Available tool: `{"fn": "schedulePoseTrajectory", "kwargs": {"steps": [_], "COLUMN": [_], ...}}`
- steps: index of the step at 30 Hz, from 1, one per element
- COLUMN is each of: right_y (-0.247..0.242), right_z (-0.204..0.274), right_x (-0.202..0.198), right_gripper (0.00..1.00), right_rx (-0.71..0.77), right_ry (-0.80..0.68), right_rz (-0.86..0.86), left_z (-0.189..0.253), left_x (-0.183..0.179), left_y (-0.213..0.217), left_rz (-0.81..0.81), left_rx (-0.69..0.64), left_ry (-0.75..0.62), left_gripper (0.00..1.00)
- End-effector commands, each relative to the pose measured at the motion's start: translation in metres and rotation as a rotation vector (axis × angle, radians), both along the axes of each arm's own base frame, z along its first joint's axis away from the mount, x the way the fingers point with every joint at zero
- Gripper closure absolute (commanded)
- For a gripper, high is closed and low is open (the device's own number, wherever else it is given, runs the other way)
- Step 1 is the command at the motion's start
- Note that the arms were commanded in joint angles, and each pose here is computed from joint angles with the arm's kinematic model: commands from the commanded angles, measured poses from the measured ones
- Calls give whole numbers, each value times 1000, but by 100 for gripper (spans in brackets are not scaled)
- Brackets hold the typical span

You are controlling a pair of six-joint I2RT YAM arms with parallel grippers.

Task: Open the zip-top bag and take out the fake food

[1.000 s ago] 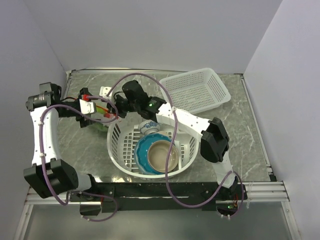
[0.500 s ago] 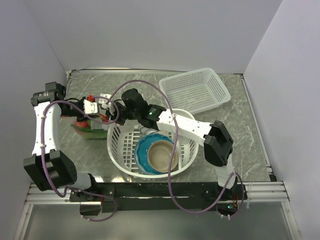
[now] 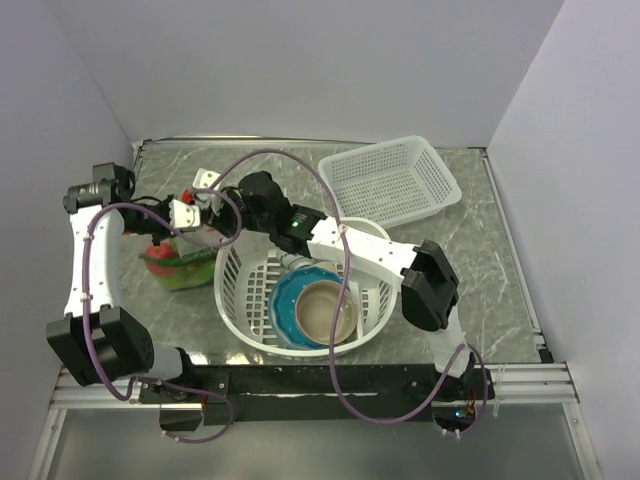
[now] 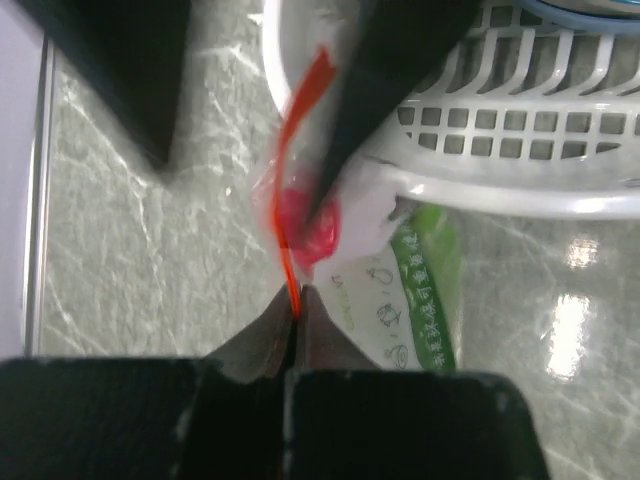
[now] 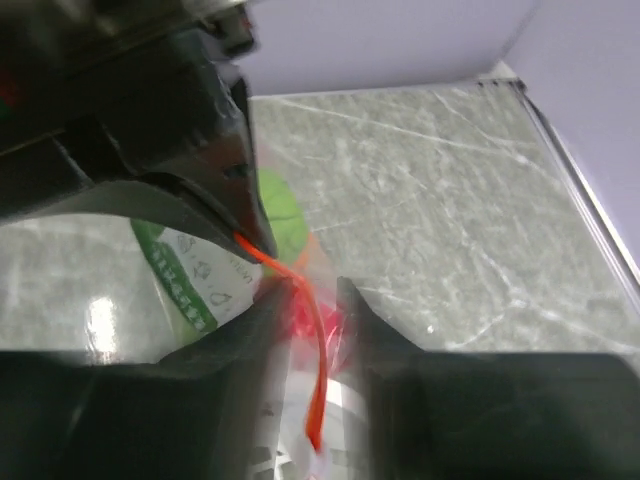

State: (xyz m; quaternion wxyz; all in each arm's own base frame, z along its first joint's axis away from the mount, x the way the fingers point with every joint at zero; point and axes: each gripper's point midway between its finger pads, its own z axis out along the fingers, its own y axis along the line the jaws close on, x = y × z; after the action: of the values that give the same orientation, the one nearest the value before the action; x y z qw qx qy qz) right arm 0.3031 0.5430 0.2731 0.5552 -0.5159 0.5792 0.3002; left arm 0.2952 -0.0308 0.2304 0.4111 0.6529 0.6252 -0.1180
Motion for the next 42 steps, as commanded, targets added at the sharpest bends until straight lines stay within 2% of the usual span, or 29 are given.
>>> {"fn": "schedulePoseTrajectory", "kwargs": {"steps": [1,2,3,5,6,7,9,12,13,15,16,17,18,19,20,21,22,24,35,38,42], "right_y": [-7,-17,-28,-58,-84,-95,-115,-118,-114,-110,-105,-106,-108,-105,-106,-110,-108,-109,-119,-112,-92], "right_z": [101,113,109,135,154,142,138,123,103,107,91,86,105,88,89,100,93,96,125,131,119], "right_x": [22,23,32,35,53,43,44,50,60,50,52,47,38,40,38,30,30,26,12,8,21], "right_gripper": [9,1,0,0,0,0,0,0,0,0,0,0,0,0,0,0,0,0,0,0,0], "right_rx": [299,324,337,446,536,571,648,647,637,655,666,661,710,712,717,730,727,716,730,726,659], "right_ry": [-147,-142,-128,-69,-87,16,30,118,194,193,288,310,253,365,379,331,393,383,276,232,157], "right_rz": [-98,-104,-102,-103,-119,-50,8,127,140,262,298,358,434,468,505,570,588,620,617,590,454], "left_z": [26,38,43,48,50,51,54,71,80,98,106,120,127,132,139,142,144,147,139,137,138], "left_x": [17,24,30,33,33,32,27,25,24,24,23,22,20,19,17,16,15,12,0,0,-1], "left_y": [18,36,41,58,58,58,53,38,31,22,18,10,7,3,-3,-6,-8,-16,-43,-45,-47], "left_rz": [96,154,172,231,235,239,233,212,211,196,204,179,174,174,153,146,141,121,61,60,57], "left_rx": [-52,-71,-121,-154,-171,-185,-209,-302,-355,-407,-445,-492,-516,-545,-554,-556,-559,-555,-520,-512,-512], "left_ry": [3,-30,-36,-38,-43,-42,-52,-74,-65,-74,-58,-70,-69,-49,-56,-56,-54,-52,-9,1,3], "left_gripper": [99,99,99,99,99,99,99,99,99,99,99,99,99,99,99,99,99,99,99,99,99]}}
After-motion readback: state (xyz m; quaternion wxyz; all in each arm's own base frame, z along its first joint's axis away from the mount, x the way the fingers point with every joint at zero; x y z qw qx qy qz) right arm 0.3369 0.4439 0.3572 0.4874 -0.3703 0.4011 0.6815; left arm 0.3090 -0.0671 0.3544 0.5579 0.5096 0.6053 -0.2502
